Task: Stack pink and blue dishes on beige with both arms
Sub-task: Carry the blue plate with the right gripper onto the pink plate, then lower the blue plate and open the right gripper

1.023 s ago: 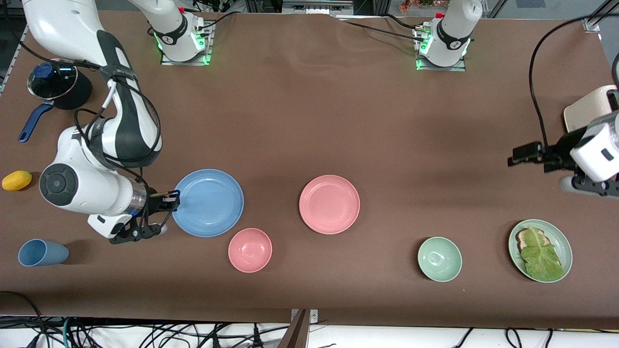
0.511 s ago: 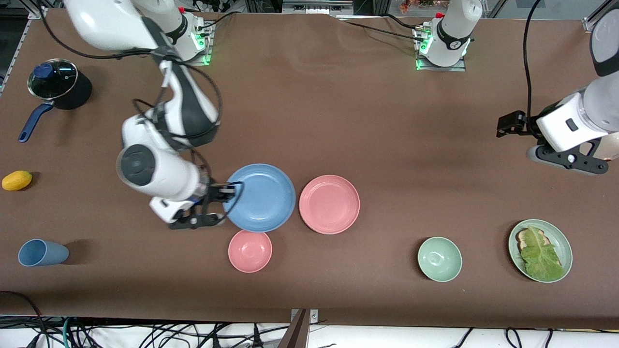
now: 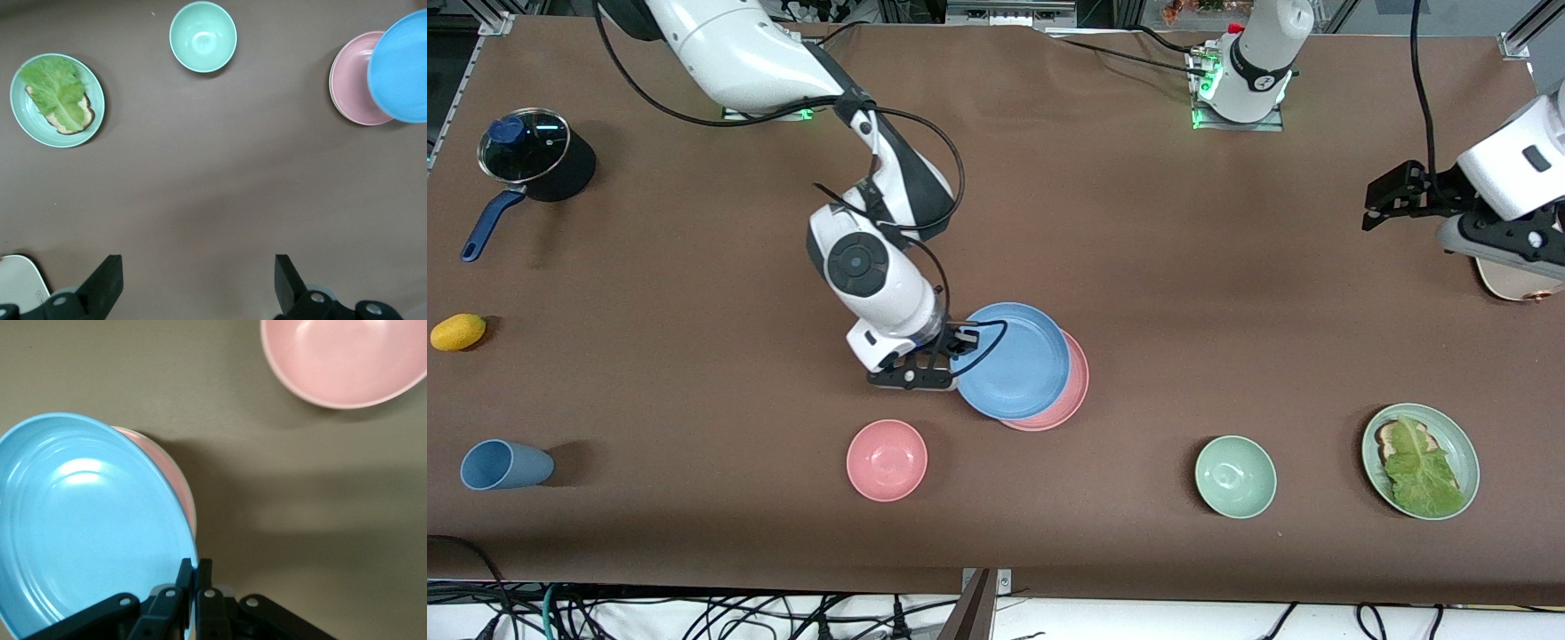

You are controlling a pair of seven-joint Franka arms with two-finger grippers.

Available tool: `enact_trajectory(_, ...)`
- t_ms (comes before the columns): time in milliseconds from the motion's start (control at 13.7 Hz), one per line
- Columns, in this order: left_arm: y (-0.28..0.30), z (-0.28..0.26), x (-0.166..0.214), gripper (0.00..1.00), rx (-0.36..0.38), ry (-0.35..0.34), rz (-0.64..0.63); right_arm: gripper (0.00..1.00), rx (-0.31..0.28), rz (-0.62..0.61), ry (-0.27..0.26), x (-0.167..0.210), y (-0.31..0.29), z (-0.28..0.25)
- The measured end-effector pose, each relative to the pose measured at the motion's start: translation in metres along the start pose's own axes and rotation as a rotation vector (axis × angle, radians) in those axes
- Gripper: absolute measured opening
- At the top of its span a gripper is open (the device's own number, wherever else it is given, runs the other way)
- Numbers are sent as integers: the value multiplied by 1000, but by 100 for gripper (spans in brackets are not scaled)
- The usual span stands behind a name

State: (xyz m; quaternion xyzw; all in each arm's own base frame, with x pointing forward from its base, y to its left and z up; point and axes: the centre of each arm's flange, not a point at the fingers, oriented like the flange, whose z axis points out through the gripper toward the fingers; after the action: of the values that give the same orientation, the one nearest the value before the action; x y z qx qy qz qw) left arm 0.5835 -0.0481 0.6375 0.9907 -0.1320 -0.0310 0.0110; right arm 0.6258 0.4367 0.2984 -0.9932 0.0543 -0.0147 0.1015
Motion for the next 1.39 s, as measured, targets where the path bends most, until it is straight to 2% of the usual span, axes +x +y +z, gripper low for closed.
enact_trajectory(292, -19, -12, -12, 100, -3, 15, -34, 5, 6, 53, -1, -16, -15, 30)
enact_trajectory(804, -3, -20, -26, 100, -11, -19, -7, 5, -11, 81, -17, -19, -10, 59)
enact_trajectory(1169, -3, -16, -25, 100, -13, -29, -11, 5, 14, 107, 10, -16, -11, 62)
enact_trajectory(1388, -1, -16, -25, 100, -12, -32, -82, 5, 24, 116, 21, -15, -10, 66)
